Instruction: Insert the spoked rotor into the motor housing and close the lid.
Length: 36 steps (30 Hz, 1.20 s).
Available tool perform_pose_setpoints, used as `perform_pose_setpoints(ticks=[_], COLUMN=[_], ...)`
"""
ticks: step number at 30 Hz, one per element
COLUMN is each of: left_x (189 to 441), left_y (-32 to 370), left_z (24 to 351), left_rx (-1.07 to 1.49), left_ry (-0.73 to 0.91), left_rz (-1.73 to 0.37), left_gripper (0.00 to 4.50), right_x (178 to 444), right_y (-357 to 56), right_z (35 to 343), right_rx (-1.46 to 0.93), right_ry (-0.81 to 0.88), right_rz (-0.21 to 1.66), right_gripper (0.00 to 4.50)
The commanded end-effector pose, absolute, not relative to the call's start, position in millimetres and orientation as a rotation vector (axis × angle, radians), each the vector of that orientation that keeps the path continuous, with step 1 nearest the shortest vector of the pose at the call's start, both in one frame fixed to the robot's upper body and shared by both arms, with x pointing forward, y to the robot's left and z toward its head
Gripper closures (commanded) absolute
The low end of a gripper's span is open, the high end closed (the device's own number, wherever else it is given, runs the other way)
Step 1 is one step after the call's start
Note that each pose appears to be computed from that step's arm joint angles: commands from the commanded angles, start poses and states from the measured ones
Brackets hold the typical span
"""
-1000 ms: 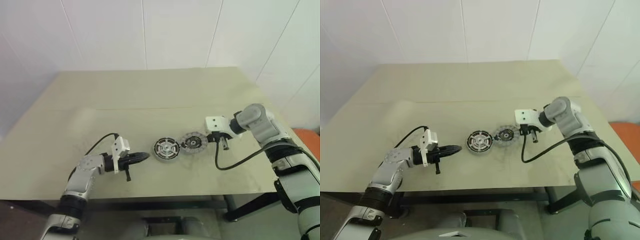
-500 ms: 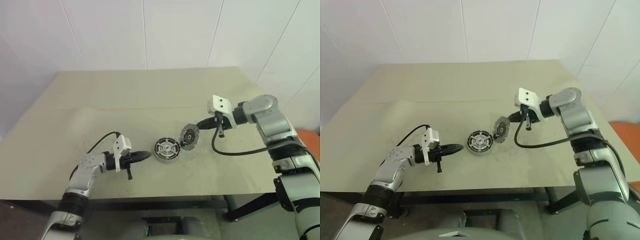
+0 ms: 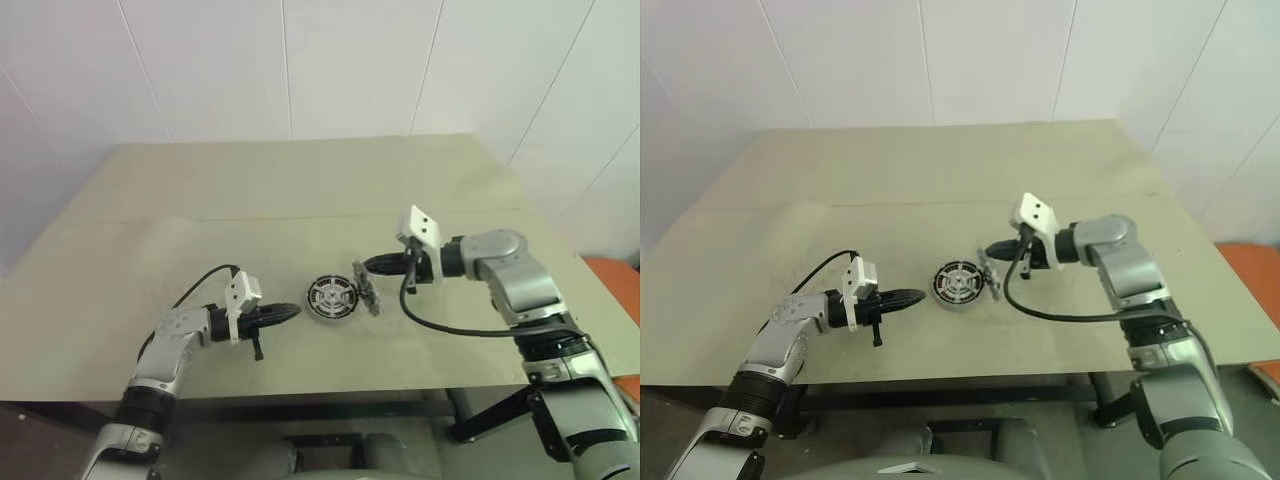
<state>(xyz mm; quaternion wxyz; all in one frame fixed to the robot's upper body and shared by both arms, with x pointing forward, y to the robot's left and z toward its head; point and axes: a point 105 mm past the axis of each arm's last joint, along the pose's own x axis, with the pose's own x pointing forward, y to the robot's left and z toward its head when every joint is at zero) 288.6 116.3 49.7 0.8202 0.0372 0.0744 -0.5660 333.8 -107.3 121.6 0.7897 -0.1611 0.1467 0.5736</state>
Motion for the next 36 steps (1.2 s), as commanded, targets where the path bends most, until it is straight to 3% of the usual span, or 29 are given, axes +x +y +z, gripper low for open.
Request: perform_pose_setpoints(ticks=[1,14,24,29,32,36], left_x=[292,292,294,294,293,294], left_y=[118,115,124,129,128,128], left_z=[60,60,68,68,66,66], left_rx=[0.099,0.096,0.089,0.098,0.099,0.099], left_ry=[0.117,0.113,0.094,0.098,0.103,0.106], left_rz=[-1.203,-1.198,-1.177,-1.165,-1.166,-1.165], left_gripper=[4.5,4.5,4.5,4.5,4.5,4.5], right_x=[335,365,353,345,342,335], right_y=[-91,-87,-93,-104,-104,-97], right_z=[118,120,139,134,126,116], right_rx=[-0.333,-0.369,-0.189,-0.131,-0.104,-0.077], right_ry=[0.295,0.217,0.193,0.246,0.278,0.299], right_rz=[1.222,1.056,1.153,1.177,1.163,1.178], right_gripper=[4.45,4.45,4.45,4.45,3.87,2.57])
